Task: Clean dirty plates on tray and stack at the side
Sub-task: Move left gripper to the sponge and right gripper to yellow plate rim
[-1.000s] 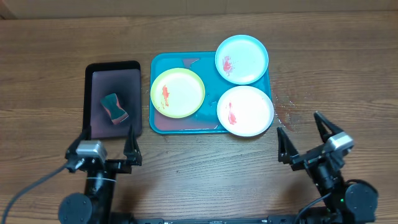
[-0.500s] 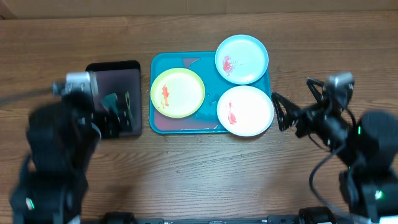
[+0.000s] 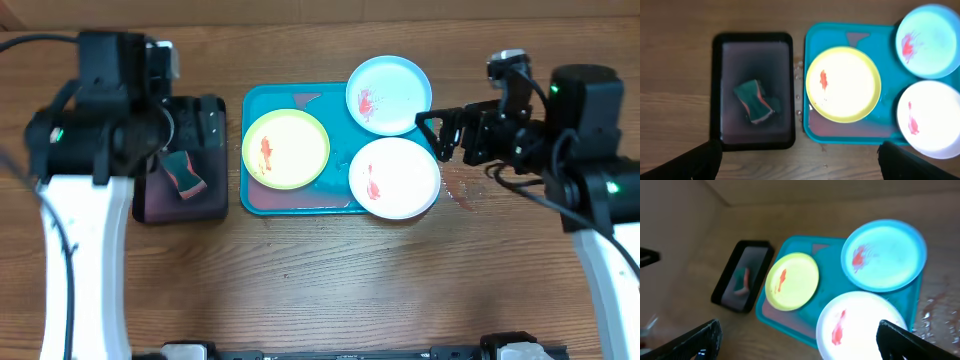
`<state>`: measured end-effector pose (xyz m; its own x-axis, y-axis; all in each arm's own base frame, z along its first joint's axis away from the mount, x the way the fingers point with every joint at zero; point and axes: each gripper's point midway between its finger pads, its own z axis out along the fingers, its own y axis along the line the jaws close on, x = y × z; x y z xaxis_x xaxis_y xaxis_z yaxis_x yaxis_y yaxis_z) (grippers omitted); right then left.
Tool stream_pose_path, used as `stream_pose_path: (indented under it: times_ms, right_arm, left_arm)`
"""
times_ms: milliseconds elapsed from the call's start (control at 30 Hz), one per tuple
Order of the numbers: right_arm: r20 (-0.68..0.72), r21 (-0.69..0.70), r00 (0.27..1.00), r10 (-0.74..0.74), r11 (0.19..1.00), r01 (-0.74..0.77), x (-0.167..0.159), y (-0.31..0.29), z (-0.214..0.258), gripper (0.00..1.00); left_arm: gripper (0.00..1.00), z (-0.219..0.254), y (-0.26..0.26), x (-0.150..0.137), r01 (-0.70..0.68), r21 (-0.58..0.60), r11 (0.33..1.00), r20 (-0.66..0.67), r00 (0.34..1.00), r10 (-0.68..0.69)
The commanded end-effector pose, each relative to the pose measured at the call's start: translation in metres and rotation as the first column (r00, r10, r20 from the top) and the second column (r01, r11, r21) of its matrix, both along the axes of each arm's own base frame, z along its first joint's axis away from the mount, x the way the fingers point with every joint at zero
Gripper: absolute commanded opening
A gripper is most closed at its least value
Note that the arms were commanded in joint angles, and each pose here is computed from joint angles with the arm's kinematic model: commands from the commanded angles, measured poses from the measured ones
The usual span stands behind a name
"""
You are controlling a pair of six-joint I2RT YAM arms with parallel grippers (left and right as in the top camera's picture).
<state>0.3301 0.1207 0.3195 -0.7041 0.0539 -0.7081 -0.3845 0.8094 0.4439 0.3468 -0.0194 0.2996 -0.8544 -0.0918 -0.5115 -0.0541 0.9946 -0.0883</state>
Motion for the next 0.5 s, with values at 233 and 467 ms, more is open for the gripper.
stream_pose_path:
  times_ms: [233, 467]
  right_arm:
    - [-0.216, 0.024, 0.970, -0.113, 0.992, 0.121, 0.044, 0.011, -0.049, 0.91]
    - [-0.327, -0.057, 0.936, -0.132, 0.991, 0.120, 0.078, 0.050, -0.099, 0.79]
  left_arm:
    - [0.50, -0.044, 0.001, 0.029, -0.170, -0.063, 0.983, -0.139, 0.977, 0.161]
    - [0.53, -0.034, 0.045, 0.000, -0.538, 0.063, 0.841, -0.145, 0.828, 0.541]
